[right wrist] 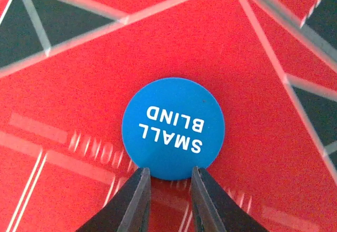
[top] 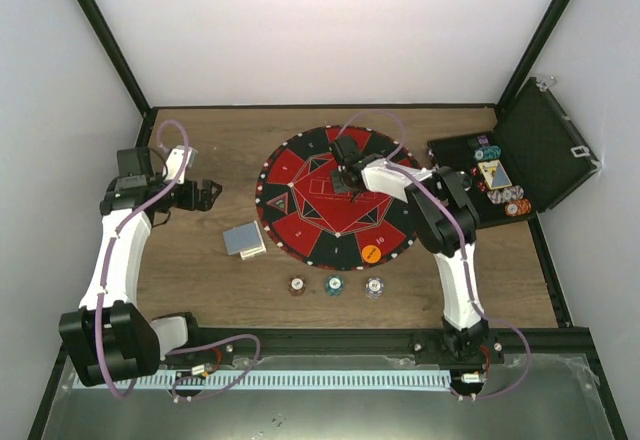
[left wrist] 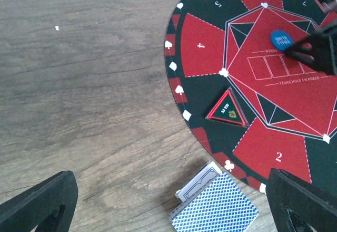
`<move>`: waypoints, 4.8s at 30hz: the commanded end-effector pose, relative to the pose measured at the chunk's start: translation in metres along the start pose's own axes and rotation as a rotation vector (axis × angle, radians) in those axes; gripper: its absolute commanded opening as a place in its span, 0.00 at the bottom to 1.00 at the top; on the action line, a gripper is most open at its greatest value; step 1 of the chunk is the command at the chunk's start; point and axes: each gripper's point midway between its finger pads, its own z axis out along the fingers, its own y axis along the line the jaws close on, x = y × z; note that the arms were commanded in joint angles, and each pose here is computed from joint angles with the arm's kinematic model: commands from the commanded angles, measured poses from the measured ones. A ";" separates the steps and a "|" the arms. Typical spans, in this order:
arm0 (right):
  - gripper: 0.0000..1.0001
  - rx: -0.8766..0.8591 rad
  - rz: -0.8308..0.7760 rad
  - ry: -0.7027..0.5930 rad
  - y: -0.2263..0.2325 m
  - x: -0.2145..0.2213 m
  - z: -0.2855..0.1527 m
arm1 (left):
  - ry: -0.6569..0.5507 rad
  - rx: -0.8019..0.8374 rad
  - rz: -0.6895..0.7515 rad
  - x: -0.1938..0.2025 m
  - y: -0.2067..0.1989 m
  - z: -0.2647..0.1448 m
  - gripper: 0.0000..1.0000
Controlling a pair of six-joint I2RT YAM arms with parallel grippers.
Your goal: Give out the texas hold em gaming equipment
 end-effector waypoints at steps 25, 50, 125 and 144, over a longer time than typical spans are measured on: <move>0.69 0.003 0.055 -0.034 -0.022 -0.029 -0.050 | 0.087 0.123 0.093 0.019 -0.020 -0.003 1.00; 0.37 0.018 0.051 0.213 0.016 0.185 -0.117 | 0.039 0.121 0.079 0.004 -0.021 -0.008 1.00; 0.48 0.226 0.271 0.222 -0.068 0.168 -0.097 | 0.053 0.071 0.129 0.005 -0.015 -0.011 1.00; 0.93 -0.209 -0.005 0.107 0.128 0.127 -0.217 | 0.088 0.006 0.091 0.024 0.000 -0.005 1.00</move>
